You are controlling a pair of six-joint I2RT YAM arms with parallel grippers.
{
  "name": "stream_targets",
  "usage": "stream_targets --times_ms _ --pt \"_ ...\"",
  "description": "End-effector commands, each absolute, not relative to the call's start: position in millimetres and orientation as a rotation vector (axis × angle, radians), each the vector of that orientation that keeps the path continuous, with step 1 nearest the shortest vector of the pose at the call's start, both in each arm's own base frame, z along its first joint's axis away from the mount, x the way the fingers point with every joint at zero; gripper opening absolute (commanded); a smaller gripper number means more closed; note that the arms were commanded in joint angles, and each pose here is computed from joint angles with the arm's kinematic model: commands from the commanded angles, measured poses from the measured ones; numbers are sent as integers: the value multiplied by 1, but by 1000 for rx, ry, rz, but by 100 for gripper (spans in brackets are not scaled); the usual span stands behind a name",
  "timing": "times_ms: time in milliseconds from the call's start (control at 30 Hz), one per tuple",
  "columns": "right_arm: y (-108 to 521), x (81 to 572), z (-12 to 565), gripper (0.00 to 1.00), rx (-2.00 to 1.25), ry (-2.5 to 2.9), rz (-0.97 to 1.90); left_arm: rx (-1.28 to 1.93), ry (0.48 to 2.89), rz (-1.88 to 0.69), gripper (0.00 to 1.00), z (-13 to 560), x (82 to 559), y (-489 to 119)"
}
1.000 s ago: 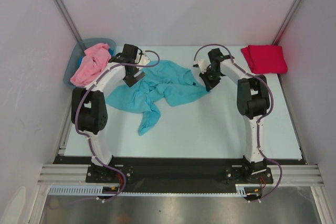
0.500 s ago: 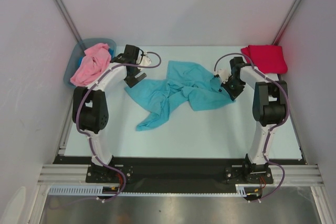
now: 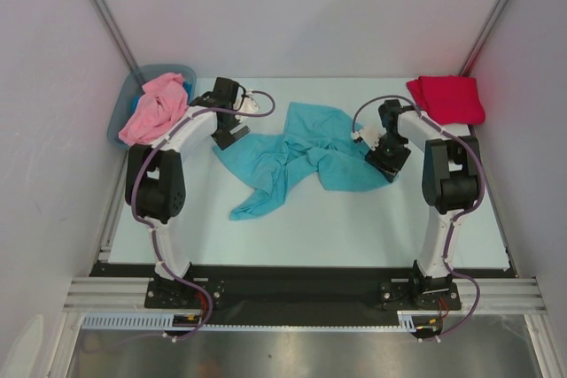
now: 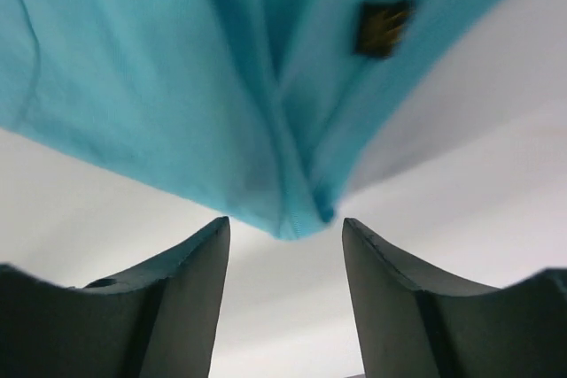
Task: Fold and stack the t-shirts
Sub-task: Flatten the tshirt out
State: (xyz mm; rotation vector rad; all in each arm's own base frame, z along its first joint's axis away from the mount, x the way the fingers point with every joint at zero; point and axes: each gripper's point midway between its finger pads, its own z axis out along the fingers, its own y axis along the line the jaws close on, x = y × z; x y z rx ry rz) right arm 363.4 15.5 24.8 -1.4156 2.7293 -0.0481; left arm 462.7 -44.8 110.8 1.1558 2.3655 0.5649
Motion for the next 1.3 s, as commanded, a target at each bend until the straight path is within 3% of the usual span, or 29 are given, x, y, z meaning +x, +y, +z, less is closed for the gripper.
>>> stream_targets --times_ms 0,167,300,667,867,1000,1133,1200,1267 --pt "44 409 72 60 -1285 2592 9 1139 2301 544 100 127 475 -60" --pt "85 478 118 60 -1031 2433 69 1168 2289 510 100 121 478 -76" --pt "112 529 120 59 -969 2358 60 1180 2295 467 100 110 485 -90" --pt "162 553 61 56 -990 2377 126 1136 2350 379 99 87 496 -104" --pt "168 553 48 54 -984 2395 134 1138 2381 338 84 74 494 -110" --pt "168 552 42 55 -993 2406 128 1150 2404 318 66 65 488 -114" --pt "166 553 41 56 -996 2406 98 1162 2434 321 41 56 484 -112" --pt "163 554 41 56 -995 2406 85 1172 2459 307 40 51 480 -112" --pt "160 555 41 56 -991 2408 82 1184 2484 276 58 45 475 -115"
